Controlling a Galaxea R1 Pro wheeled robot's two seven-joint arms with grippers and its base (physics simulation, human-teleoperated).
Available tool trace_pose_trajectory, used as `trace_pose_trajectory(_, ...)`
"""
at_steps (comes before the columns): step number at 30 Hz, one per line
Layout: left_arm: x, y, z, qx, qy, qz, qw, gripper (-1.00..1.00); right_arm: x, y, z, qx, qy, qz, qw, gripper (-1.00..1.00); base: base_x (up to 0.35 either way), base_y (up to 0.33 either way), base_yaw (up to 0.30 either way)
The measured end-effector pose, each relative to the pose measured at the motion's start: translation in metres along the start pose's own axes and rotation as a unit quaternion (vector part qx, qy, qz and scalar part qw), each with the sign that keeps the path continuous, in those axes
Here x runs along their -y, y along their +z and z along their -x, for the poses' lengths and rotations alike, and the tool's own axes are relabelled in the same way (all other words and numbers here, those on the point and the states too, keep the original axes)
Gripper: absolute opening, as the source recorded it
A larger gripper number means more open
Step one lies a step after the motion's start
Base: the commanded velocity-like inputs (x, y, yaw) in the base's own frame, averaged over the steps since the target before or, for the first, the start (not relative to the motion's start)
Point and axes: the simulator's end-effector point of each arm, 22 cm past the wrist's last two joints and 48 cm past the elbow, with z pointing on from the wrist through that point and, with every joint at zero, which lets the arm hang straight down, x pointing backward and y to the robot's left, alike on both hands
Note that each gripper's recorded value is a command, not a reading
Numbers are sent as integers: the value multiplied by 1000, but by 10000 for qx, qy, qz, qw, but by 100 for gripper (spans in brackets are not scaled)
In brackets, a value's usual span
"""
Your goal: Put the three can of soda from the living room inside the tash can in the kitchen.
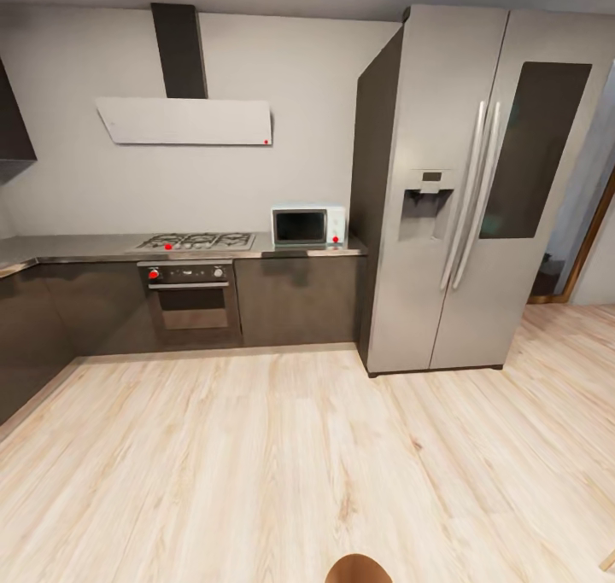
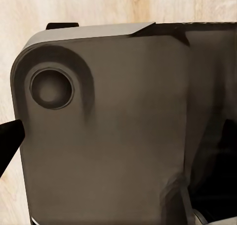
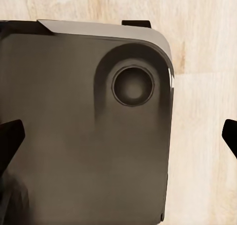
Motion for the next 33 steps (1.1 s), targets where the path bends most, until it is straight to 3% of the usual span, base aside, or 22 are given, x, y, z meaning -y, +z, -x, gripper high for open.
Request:
trace_pose_trajectory(6, 1, 0, 0, 5, 5, -5, 10000, 100, -1, 0, 6, 71, 2, 38, 10000, 100, 1, 2, 0)
trace_pose_trajectory(9, 1, 0, 1, 8, 8, -5, 10000, 100, -4, -1, 26, 271, 5, 121, 9996, 100, 0, 0, 0)
trace_pose_trajectory(12, 1, 0, 5, 49, 8, -7, 10000, 100, -5, -7, 80, 695, 40, 155, 9975, 100, 0, 0, 0)
trace_pose_trajectory(15, 1, 0, 8, 78, 9, -7, 10000, 100, -7, -20, 123, 653, 40, 183, 9977, 100, 0, 0, 0)
trace_pose_trajectory(17, 1, 0, 10, 94, 11, -5, 10000, 100, -8, -44, 169, 672, 53, 193, 9975, 100, 0, 0, 0)
trace_pose_trajectory(20, 0, 0, 27, 214, 21, -4, 9998, 100, -5, -105, 230, 870, 95, 203, 9960, 100, 0, 0, 0)
trace_pose_trajectory(24, 0, 0, 58, 416, 29, -9, 9991, 100, -3, -158, 256, 933, 109, 207, 9954, 100, 0, 0, 0)
trace_pose_trajectory(28, -1, -3, 111, 629, 50, -3, 9980, 100, -1, -180, 262, 935, 115, 186, 9954, 100, 0, 0, 0)
trace_pose_trajectory(33, -1, -14, 191, 725, 77, 12, 9973, 100, 5, -169, 267, 862, 99, 105, 9962, 100, 0, 0, 0)
